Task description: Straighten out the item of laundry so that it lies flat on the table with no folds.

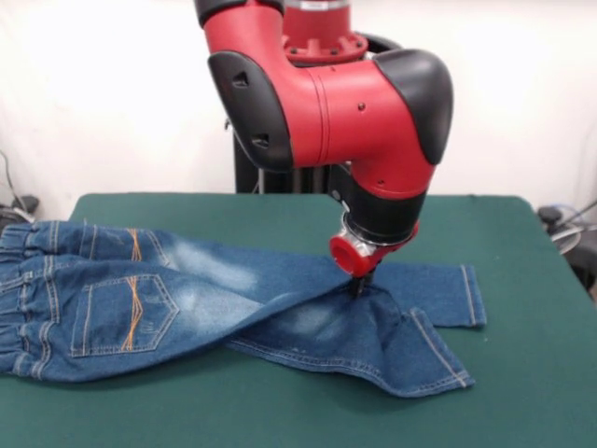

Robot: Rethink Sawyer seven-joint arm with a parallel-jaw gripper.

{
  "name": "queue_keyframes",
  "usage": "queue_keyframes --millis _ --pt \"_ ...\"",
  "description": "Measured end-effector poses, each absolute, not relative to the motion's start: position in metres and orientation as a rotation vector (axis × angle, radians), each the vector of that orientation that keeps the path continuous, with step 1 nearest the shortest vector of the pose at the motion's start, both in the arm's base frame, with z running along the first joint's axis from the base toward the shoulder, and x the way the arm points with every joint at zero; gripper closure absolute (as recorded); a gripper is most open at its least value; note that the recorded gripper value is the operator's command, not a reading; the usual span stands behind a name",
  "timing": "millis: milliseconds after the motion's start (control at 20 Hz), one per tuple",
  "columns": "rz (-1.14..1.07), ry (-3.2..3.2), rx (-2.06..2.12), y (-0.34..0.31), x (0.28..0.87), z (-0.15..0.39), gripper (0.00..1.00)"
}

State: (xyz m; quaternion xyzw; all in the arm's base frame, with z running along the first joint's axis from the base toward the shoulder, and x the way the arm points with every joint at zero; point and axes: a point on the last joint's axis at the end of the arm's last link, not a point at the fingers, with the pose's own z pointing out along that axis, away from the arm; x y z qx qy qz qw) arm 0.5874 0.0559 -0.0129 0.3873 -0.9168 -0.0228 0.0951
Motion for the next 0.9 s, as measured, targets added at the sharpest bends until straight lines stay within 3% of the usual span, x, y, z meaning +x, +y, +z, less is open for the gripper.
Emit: queue_keyframes --millis 900 --pt "-0.186 -3.106 1.052 0.037 0.629 -0.006 1.00"
